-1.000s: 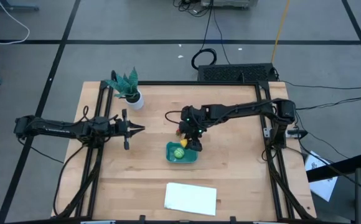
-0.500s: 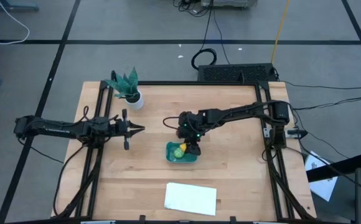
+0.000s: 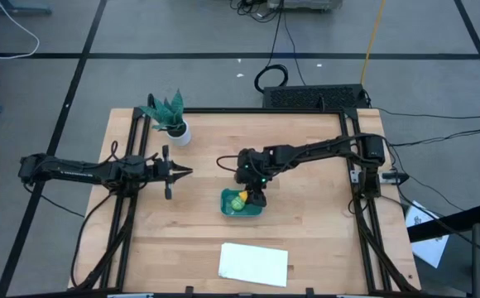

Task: Pick and placing Produce into tupperware
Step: Put the lemon into the blue bin

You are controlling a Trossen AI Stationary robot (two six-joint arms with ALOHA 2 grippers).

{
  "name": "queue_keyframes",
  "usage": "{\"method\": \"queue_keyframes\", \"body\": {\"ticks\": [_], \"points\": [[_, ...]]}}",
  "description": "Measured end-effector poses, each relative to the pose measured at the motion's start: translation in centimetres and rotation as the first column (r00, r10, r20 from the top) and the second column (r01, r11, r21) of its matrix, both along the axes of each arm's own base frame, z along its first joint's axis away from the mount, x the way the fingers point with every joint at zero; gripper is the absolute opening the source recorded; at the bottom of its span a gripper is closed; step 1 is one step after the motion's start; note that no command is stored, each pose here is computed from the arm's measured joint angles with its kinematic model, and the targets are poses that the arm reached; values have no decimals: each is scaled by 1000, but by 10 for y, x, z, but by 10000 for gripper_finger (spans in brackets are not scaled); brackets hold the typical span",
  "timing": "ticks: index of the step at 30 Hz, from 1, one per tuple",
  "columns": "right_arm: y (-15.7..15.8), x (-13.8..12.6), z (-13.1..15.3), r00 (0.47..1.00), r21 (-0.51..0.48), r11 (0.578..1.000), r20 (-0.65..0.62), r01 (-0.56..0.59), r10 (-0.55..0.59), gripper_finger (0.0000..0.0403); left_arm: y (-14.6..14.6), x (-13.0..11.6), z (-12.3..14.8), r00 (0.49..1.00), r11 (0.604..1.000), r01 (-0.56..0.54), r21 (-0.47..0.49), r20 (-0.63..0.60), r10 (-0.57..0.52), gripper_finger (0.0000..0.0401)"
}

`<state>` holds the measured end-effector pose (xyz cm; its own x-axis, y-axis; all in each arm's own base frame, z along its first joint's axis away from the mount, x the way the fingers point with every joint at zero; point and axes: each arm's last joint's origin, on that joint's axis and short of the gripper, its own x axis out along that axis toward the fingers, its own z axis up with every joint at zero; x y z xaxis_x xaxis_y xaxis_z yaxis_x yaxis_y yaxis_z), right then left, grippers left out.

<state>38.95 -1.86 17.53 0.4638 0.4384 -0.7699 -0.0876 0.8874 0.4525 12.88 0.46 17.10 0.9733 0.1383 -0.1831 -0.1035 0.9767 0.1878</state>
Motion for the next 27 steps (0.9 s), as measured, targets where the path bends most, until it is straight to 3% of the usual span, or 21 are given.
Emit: {"method": "queue_keyframes", "body": {"ticks": [6,18,27], "points": [[0,-4,-7,1000,-54,998,-7,-6,6,199,0,0,0,1000,1000,0,0,-2,0,33],[13,-5,-11,986,-218,964,33,-155,166,199,0,0,0,1000,1000,0,0,-2,0,33],[22,-6,-11,963,-261,934,48,-243,264,199,0,0,0,1000,1000,0,0,-3,0,33]]}}
